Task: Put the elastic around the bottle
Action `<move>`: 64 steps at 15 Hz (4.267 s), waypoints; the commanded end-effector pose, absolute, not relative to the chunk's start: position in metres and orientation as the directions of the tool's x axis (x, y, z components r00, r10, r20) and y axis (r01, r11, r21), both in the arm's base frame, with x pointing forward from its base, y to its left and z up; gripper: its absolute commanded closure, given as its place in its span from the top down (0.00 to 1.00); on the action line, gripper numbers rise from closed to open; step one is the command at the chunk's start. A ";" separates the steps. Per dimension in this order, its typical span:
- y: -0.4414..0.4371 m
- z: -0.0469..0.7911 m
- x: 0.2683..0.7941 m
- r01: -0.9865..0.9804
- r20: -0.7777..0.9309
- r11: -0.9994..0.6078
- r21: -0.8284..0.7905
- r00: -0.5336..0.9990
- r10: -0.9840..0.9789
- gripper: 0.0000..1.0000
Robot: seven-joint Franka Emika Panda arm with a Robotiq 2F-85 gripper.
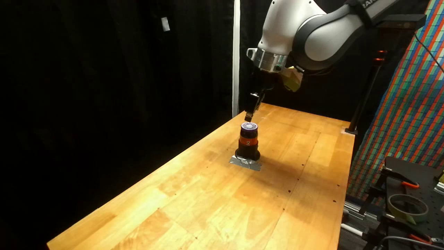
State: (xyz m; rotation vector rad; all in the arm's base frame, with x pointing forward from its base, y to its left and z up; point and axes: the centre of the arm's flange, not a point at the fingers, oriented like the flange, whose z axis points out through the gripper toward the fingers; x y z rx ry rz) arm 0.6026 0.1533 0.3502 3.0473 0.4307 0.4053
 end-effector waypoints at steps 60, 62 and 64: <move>0.039 0.264 0.511 0.266 0.240 -0.964 -0.013 0.936 0.256 0.00; 0.043 0.258 0.503 0.282 0.302 -0.959 0.001 0.914 0.269 0.00; 0.049 0.253 0.497 0.293 0.366 -0.956 0.008 0.889 0.276 0.02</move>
